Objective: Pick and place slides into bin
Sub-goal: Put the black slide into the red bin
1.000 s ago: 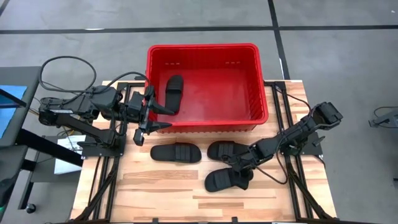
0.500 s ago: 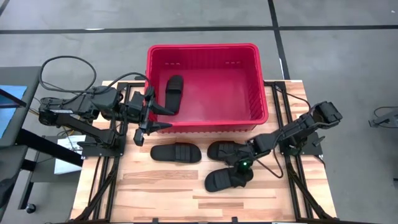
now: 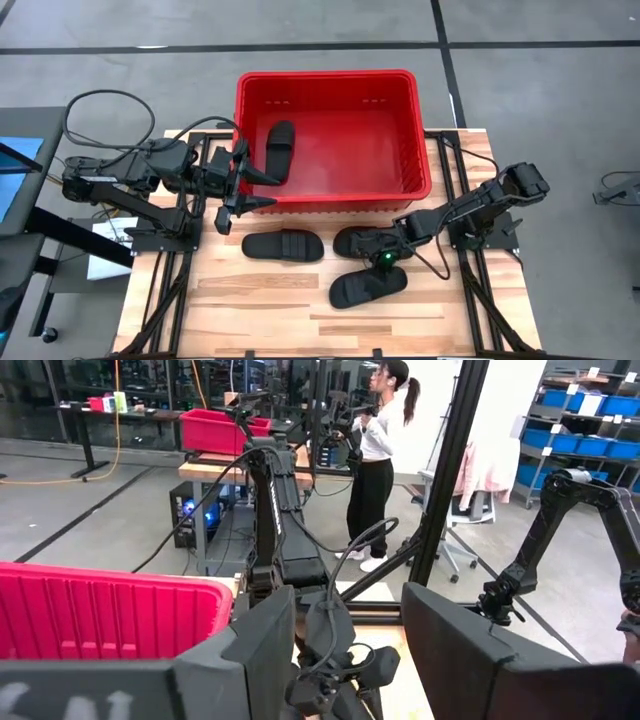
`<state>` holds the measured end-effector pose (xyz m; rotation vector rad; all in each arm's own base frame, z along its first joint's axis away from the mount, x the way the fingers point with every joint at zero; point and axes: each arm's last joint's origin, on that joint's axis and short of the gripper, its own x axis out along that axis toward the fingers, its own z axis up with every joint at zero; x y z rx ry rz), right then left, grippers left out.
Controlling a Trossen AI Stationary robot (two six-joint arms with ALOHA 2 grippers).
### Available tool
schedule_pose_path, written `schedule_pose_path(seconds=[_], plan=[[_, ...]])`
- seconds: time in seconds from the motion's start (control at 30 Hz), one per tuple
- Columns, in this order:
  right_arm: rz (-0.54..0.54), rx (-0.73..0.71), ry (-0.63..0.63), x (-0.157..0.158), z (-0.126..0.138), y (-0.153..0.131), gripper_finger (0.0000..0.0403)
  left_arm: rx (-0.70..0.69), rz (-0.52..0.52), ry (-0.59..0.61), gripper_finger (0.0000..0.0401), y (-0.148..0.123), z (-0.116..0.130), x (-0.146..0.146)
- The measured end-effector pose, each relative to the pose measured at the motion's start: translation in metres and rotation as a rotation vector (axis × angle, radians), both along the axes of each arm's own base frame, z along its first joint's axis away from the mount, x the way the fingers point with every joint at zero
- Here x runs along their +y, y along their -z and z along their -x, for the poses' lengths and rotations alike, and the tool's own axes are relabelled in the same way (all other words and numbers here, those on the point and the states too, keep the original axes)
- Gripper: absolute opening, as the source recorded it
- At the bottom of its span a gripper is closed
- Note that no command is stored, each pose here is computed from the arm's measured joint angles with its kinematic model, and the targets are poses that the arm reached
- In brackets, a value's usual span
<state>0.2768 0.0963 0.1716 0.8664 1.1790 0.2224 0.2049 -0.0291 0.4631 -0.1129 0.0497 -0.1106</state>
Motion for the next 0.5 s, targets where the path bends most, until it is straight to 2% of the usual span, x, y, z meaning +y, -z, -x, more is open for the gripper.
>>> schedule_pose_path(seconds=[0.5], plan=[[0.044,0.025,0.005,-0.001,0.0022,0.0056,0.024,0.0,0.0,0.0,0.0176,0.0,0.0,0.0]])
